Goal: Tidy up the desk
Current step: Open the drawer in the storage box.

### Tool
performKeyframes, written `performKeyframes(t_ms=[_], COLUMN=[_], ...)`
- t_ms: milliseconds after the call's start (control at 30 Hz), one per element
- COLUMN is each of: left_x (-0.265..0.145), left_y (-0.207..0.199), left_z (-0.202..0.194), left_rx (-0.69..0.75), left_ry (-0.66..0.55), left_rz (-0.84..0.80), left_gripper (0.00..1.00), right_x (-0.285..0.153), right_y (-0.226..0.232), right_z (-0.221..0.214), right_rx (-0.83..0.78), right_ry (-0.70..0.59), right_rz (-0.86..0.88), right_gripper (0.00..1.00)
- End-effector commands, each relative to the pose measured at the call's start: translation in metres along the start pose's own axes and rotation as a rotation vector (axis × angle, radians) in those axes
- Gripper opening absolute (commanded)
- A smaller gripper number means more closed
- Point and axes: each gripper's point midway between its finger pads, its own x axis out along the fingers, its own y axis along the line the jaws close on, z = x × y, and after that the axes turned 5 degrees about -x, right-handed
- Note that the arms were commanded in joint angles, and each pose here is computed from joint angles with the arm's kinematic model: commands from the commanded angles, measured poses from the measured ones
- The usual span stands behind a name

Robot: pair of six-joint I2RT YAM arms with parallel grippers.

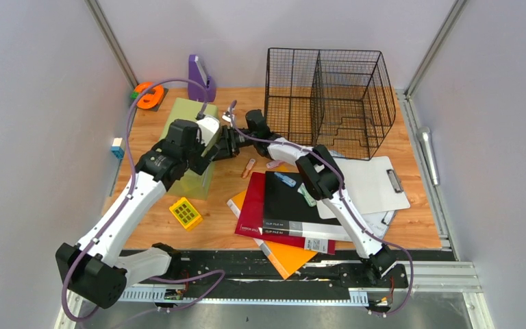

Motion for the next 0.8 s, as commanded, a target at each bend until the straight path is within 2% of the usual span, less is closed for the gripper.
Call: performKeyframes(t_ms=[0, 167, 333, 633, 767], left_x=[-0.006, -0.009, -0.006, 0.028, 0.046], left_y=[0.021, 0.042, 0.056, 0.084, 0.069], left_z=[0.013, 0.021, 0.020, -0.021, -0.036], left_rx=[-0.118, -0.279, -0.421, -0.696, -0.770], left_ry=[-0.043, -0.065, -0.071, 0.059, 0.122], left_rz=[0.009, -0.038, -0.070, -0.104, -0.209], left_gripper=[1.00, 1.00, 1.00, 1.00, 1.00], right_x=[0.014, 0.015, 0.016, 0.023, 0.028], right_y=[-0.041, -0.040, -0.034, -0.025, -0.027], right_z=[-0.040, -0.039, -0.035, -0.033, -0.038], right_rx=[0.076, 0.070, 0.070, 0.074, 0.088], right_ry=[0.046, 0.046, 0.036, 0.028, 0.032], right_rz=[-0.068, -0.054, -0.019, 0.012, 0.015], right_gripper=[0.55, 0.59, 0.56, 0.49, 0.47])
